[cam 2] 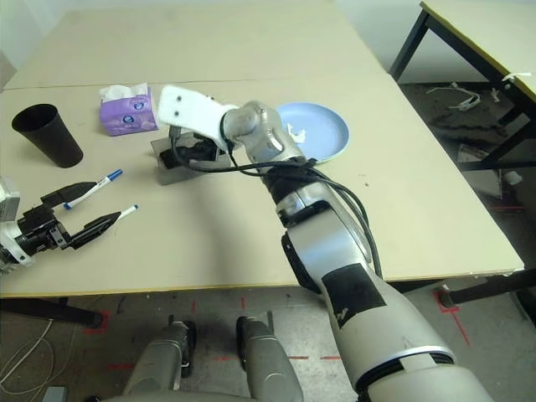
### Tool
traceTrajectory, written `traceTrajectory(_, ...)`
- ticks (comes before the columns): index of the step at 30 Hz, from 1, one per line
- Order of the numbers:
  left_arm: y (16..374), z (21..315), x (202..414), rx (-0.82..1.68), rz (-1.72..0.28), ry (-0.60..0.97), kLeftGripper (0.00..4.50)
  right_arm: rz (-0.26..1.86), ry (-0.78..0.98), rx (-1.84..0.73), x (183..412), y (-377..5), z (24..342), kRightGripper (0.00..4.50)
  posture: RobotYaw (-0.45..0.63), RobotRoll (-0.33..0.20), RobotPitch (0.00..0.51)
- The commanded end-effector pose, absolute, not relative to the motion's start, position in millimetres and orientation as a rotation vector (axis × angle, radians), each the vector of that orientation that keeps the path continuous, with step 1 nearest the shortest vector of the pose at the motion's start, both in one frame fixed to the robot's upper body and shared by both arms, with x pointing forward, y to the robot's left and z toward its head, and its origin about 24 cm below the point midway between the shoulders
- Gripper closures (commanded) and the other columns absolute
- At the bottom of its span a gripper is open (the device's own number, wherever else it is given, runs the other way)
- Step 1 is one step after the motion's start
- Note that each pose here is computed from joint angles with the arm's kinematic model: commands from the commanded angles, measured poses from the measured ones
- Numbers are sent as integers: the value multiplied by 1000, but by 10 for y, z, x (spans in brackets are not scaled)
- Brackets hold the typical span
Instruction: Organize and tidy the items on the table.
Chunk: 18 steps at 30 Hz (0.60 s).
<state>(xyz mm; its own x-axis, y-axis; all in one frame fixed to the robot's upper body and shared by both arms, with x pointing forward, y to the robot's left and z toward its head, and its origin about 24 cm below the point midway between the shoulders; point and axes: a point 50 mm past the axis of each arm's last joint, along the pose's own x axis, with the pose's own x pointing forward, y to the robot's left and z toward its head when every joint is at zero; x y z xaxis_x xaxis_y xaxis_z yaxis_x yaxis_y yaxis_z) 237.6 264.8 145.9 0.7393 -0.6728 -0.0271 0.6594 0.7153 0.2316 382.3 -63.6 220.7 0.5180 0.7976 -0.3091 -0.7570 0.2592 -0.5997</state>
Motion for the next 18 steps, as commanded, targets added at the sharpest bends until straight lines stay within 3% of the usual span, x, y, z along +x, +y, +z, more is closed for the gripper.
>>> traceTrajectory(1,2679,1409,2359,228,-723,-42,0,1134,-13,-633,3647,-974,2145,17,-23,0,196)
traceTrajectory(11,2735,1387,2356,226,-736,-18,0,1078,-63,-402,3081,-2022,1649,17,-47,0,196)
traceTrajectory(18,2762,1386,2373,231,-739,-10,0,997,-120,-390,2884,-2341,1341,17,-53,0,192)
